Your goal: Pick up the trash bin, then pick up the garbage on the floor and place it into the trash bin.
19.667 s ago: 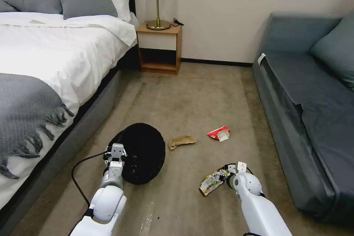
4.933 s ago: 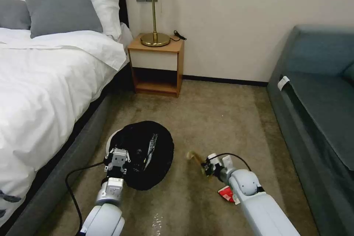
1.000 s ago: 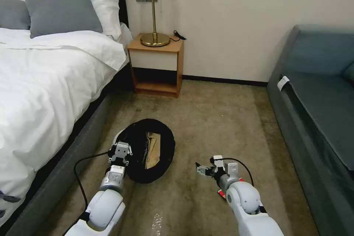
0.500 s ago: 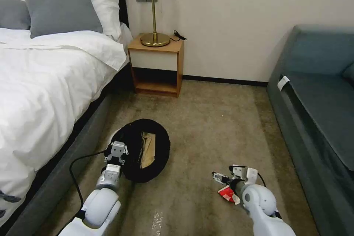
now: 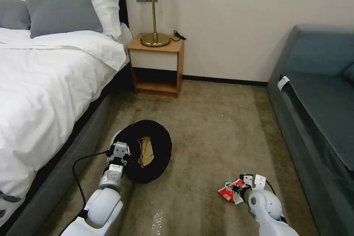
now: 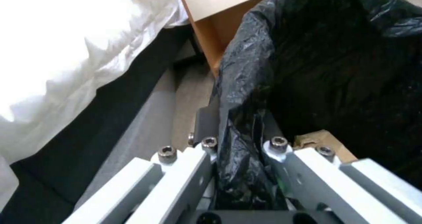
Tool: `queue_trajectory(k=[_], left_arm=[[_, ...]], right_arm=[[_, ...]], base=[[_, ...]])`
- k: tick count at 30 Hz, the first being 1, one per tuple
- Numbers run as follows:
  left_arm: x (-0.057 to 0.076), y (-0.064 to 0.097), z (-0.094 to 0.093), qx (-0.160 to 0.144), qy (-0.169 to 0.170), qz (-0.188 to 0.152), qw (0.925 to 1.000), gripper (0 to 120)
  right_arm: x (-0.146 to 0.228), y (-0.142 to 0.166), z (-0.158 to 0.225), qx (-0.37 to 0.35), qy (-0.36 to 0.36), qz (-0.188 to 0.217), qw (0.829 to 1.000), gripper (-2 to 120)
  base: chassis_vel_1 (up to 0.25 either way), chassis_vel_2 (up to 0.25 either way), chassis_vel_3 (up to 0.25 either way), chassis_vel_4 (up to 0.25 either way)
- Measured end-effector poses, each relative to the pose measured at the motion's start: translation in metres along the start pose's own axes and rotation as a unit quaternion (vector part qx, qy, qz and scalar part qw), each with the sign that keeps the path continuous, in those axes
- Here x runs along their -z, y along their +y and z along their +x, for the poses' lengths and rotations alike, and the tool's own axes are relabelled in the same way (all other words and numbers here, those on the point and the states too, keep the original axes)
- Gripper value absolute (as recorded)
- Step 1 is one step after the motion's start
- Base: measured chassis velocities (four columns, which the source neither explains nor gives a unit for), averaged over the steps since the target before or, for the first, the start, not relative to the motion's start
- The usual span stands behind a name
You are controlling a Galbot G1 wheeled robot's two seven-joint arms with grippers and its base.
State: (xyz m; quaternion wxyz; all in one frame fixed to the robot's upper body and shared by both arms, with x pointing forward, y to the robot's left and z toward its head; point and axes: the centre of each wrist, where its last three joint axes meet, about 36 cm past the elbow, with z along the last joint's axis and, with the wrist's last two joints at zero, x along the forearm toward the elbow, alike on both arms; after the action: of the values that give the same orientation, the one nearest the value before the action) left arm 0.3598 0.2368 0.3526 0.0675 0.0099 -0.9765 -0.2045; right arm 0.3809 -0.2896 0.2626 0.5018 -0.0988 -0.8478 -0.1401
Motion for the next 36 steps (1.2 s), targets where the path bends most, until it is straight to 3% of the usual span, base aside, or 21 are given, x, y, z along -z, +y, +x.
queue_trajectory(k=[12, 36], left_arm=[[-0.001, -0.007, -0.006, 0.0, 0.001, 0.003, 1.0, 4], [-0.006, 0.001, -0.012, 0.003, 0.002, 0.002, 1.0, 4]], right_arm=[[0.002, -0.004, -0.007, -0.012, 0.002, 0.006, 1.0, 100], [-0.004, -0.008, 0.038, -0.01, -0.034, 0.01, 0.999, 93]], base=[[0.0, 0.0, 0.0, 0.0], [0.0, 0.0, 0.0, 0.0]])
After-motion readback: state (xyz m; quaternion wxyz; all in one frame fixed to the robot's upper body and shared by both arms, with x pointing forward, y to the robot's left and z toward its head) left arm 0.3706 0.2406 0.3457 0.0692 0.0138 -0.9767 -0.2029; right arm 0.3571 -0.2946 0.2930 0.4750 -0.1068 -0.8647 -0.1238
